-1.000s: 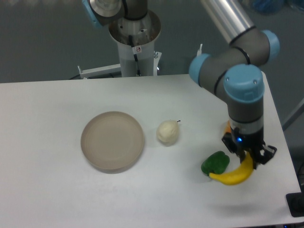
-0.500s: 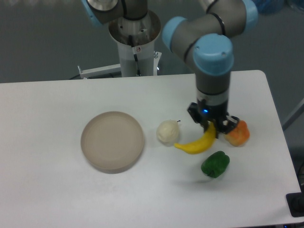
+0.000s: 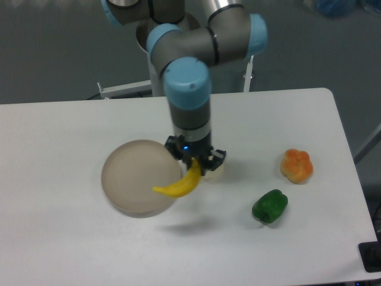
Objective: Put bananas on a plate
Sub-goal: 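Carry the banana past the pear toward the clear round plate, then lower the banana onto the plate and open the gripper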
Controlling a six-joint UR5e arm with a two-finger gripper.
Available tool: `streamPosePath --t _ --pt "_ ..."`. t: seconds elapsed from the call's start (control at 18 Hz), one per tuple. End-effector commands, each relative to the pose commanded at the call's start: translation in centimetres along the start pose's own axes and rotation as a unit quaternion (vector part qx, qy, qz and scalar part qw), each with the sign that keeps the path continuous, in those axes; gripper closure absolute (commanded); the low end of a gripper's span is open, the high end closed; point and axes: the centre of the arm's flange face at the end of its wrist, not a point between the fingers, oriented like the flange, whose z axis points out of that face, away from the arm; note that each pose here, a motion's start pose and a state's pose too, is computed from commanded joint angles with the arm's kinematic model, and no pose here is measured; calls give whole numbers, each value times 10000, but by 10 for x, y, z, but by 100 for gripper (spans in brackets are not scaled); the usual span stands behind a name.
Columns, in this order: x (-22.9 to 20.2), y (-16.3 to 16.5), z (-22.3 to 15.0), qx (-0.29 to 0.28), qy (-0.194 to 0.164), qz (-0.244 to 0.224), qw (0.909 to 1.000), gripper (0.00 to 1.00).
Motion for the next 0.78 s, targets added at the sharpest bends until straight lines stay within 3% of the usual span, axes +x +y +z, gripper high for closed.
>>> streamPosePath --t 0.28,0.78 --pt "34 -12 44 210 -110 238 9994 61" --pt "61 0 65 71 -32 607 9981 61"
